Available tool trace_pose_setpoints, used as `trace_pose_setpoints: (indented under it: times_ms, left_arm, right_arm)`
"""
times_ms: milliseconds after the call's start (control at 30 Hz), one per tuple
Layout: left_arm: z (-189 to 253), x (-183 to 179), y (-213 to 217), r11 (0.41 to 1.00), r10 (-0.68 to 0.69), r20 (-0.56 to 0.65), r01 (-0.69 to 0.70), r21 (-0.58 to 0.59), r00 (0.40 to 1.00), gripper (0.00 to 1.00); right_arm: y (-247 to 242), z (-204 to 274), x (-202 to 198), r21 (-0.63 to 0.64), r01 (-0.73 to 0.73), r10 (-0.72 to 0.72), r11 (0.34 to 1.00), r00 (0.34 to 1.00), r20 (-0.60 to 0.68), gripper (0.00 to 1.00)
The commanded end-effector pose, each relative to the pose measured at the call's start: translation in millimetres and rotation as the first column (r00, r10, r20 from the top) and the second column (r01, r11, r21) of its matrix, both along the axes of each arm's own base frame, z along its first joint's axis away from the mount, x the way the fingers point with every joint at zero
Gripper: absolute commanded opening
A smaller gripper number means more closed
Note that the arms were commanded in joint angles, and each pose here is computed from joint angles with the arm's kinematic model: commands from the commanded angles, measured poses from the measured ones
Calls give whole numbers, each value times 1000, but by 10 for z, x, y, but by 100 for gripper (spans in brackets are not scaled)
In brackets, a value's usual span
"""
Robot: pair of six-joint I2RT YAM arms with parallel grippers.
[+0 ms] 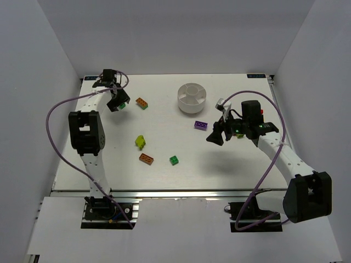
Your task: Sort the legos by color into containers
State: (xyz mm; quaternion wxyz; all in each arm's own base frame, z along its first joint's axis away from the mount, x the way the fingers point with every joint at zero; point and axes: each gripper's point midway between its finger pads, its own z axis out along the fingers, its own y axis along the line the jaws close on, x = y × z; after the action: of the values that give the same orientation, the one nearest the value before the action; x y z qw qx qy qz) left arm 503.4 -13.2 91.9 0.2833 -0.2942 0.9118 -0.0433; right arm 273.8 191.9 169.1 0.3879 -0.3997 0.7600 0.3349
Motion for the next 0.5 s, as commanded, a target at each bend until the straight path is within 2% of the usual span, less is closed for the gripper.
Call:
trace_pose_setpoints:
  times_ms: [0,233,467]
  left_arm:
    - [-15,194,60,1000,23,-7,-23,16,1000,71]
    - [-227,448,101,999,29,-27,-28,36,999,72]
    - [-411,486,256,992,68,-55,-61,107,996,70]
  right_arm:
    - [57,122,52,25,-29,27,999,998,55,75]
    - [43,67,63,11,-31,30,999,998,46,76]
    - [48,48,59,18,-21,20,1000,999,30,76]
